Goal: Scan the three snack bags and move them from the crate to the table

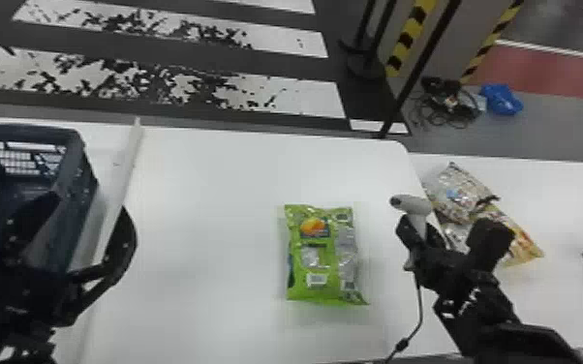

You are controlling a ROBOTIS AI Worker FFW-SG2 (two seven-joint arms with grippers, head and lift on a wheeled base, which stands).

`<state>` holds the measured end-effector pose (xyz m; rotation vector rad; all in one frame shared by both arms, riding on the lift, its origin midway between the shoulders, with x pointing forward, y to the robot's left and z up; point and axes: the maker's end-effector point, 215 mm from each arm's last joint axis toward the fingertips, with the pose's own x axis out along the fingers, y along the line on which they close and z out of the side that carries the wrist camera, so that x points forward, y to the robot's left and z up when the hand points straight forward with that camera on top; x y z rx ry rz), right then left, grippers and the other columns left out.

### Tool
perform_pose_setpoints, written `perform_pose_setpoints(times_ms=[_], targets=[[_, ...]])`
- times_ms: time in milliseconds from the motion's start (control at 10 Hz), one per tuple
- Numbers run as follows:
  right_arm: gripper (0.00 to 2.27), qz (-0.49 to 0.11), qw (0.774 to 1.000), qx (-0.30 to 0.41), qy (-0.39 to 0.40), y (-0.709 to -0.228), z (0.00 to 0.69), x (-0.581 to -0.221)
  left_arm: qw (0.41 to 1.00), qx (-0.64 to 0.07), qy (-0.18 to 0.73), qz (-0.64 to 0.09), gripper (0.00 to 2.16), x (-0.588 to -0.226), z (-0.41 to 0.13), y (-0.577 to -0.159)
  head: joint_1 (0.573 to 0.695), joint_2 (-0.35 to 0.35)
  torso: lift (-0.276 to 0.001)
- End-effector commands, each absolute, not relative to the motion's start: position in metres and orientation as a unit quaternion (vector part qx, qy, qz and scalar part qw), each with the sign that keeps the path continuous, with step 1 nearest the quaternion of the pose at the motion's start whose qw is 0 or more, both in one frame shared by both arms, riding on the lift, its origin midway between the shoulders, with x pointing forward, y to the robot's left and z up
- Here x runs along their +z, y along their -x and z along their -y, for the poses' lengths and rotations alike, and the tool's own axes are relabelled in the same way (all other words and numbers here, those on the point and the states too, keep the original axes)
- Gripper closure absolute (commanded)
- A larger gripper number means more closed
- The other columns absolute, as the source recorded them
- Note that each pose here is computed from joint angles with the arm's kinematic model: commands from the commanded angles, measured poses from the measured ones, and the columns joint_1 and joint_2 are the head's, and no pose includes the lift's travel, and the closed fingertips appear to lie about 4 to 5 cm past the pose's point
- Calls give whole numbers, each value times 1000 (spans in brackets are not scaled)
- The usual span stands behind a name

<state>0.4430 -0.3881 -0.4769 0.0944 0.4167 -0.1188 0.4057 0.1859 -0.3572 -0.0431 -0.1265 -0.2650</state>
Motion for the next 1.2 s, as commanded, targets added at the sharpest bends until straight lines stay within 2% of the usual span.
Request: perform_pose_setpoints(times_ms=[0,300,500,600,700,800,900,1100], targets=[[2243,-229,970,-72,-44,-446,409,-501,989,-134,20,63,29,-356,-182,-405,695,-261,-62],[2243,-264,961,-76,-27,-440,425,-541,988,-138,20,61,29,-355,-178,-406,695,-299,-62],[2236,-278,958,-74,-11,-438,429,-555,988,-142,19,59,29,-356,-174,-405,695,-318,-62],[2061,-273,959,-73,-7,-439,432,-555,988,-142,18,58,29,-357,-173,-405,695,-326,-62],[1484,-280,957,-72,-5,-438,435,-560,988,-144,15,56,29,-358,-171,-404,695,-329,-62],[387,-279,958,-67,-5,-438,435,-559,987,-147,15,57,29,-358,-168,-404,695,-334,-62],[-2,-252,966,-64,1,-443,434,-544,987,-148,15,55,29,-357,-167,-404,695,-339,-62],[49,-206,977,-48,15,-444,420,-500,987,-151,14,56,29,-356,-163,-402,695,-341,-62]])
